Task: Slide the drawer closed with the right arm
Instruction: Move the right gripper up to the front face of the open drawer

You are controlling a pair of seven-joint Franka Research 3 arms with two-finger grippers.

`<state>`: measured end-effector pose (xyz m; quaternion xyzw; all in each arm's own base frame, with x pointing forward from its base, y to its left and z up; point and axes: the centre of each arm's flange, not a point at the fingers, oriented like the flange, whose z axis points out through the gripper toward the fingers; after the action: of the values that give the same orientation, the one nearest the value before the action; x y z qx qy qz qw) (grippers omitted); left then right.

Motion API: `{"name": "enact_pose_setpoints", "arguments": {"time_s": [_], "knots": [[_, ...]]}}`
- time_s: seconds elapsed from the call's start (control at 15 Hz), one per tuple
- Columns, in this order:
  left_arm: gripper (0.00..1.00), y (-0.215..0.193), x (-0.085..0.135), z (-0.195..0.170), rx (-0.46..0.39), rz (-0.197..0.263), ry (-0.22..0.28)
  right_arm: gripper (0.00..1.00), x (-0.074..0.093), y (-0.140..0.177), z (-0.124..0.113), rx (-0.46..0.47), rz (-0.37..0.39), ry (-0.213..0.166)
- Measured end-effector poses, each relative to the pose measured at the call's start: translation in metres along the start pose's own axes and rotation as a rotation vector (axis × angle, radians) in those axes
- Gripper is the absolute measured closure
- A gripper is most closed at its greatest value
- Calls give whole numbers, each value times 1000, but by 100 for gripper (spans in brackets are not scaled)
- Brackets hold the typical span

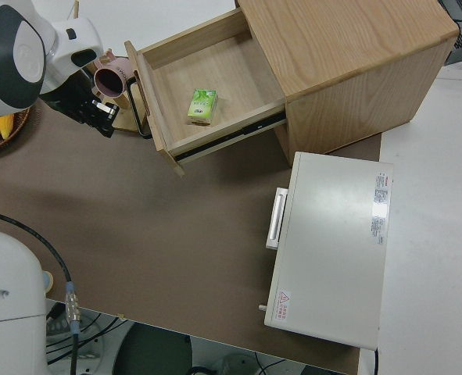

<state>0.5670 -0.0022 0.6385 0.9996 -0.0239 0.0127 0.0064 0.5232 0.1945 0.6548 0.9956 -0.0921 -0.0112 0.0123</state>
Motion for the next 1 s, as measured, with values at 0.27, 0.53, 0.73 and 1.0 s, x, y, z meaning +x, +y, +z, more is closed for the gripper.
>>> {"name": "enact_pose_setpoints", "arguments": {"time_s": [0.27,0.53,0.73,1.0], "knots": [[0,0,0,0,0,0,0,99,-2,-57,18,-1,72,17],[0,0,0,0,0,0,0,99,5,-93,47,0,158,29],[1,0,0,0,0,0,0,99,19,-104,70,-1,225,36],[1,0,0,0,0,0,0,99,33,-115,97,-5,299,40]]}}
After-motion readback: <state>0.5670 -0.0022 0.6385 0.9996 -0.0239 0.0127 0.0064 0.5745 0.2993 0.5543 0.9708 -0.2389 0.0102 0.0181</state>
